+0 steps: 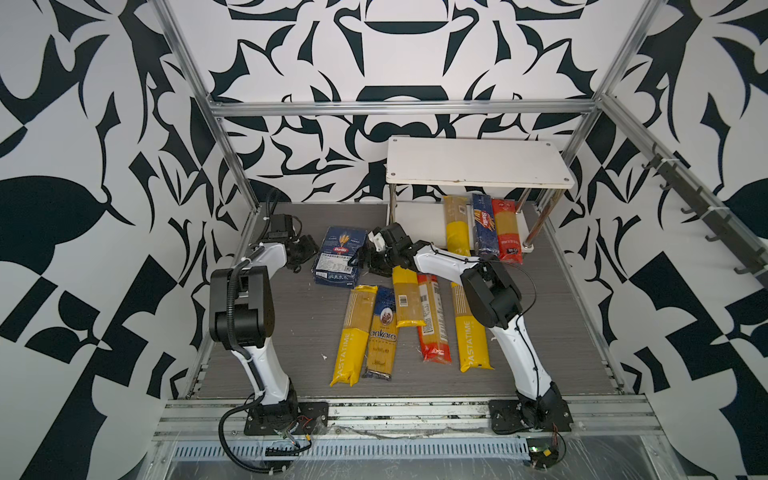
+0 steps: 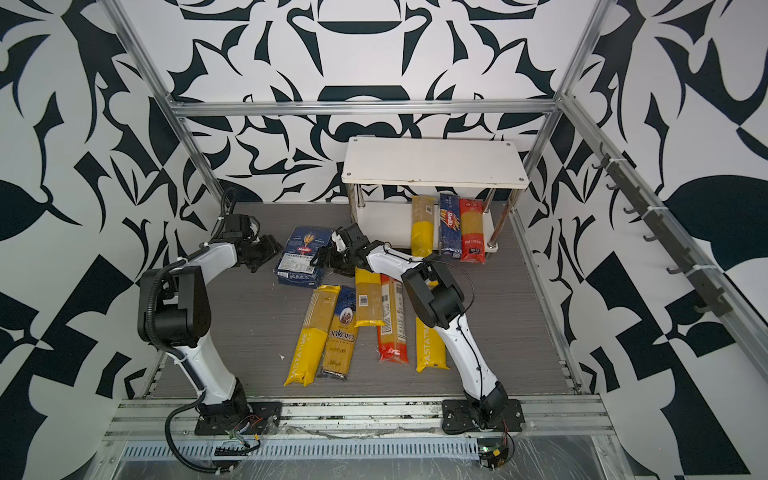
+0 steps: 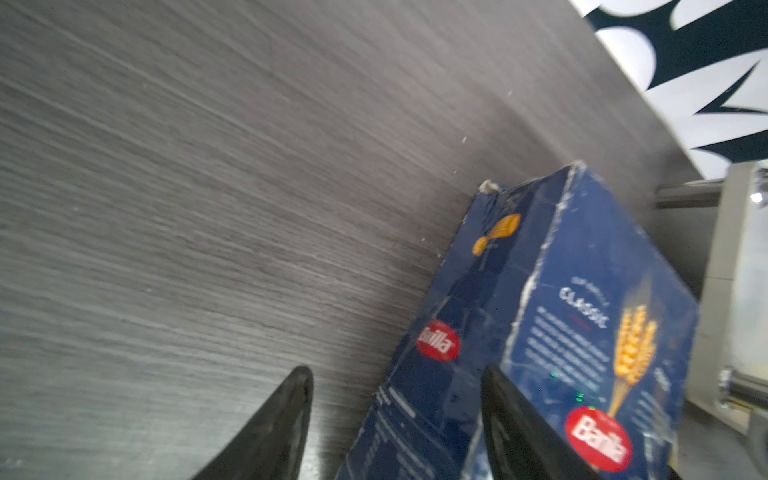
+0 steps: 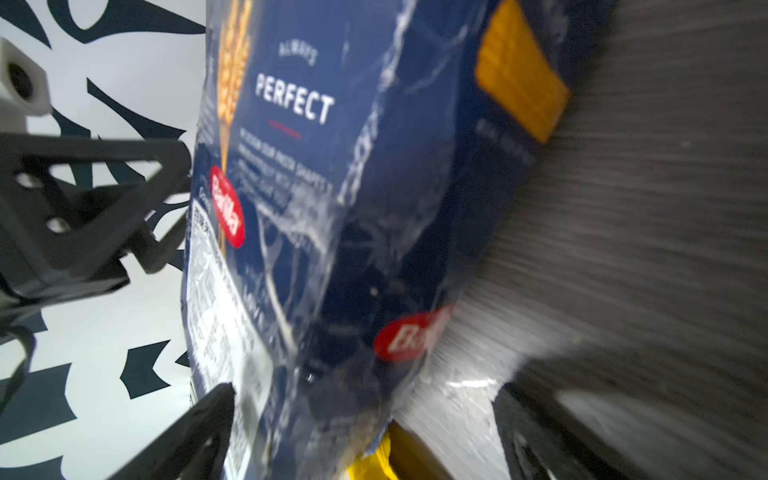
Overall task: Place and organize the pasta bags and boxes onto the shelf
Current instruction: 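Grasp the blue Barilla box with the right gripper while the left gripper braces it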
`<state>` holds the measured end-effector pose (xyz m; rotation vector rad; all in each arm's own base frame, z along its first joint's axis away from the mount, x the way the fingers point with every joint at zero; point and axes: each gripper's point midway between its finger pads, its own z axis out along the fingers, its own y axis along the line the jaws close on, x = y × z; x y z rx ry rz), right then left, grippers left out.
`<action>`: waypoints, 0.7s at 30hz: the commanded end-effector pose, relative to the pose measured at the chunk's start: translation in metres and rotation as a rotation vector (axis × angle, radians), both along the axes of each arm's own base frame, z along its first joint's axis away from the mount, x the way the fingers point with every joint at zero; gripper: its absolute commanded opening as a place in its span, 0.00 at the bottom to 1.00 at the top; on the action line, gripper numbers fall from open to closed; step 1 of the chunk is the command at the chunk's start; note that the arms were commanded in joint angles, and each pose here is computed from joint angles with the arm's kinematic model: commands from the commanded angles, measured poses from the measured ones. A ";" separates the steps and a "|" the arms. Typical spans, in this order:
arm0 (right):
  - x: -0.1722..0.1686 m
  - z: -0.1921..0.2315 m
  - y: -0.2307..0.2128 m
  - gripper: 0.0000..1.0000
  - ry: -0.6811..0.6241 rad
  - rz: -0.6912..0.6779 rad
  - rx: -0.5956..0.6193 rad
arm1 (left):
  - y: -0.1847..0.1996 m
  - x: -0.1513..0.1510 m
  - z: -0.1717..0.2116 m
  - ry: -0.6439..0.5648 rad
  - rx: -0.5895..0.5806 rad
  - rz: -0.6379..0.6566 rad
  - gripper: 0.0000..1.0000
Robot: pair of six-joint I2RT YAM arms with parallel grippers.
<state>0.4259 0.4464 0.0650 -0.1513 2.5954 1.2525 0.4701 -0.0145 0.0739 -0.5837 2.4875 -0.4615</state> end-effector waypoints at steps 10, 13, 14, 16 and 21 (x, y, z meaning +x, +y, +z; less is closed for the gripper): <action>0.006 0.006 0.036 1.00 0.024 0.040 0.130 | -0.023 -0.023 -0.027 0.083 -0.054 -0.077 0.55; 0.003 0.006 0.046 1.00 0.024 0.062 0.138 | -0.033 -0.028 -0.030 0.095 -0.067 -0.099 0.54; 0.002 0.007 0.050 1.00 0.024 0.071 0.143 | -0.036 -0.030 -0.030 0.096 -0.076 -0.107 0.54; 0.000 0.006 0.056 1.00 0.024 0.085 0.144 | -0.043 -0.033 -0.031 0.101 -0.088 -0.124 0.53; -0.014 0.004 0.075 1.00 0.041 0.136 0.163 | -0.053 -0.038 -0.030 0.100 -0.107 -0.150 0.52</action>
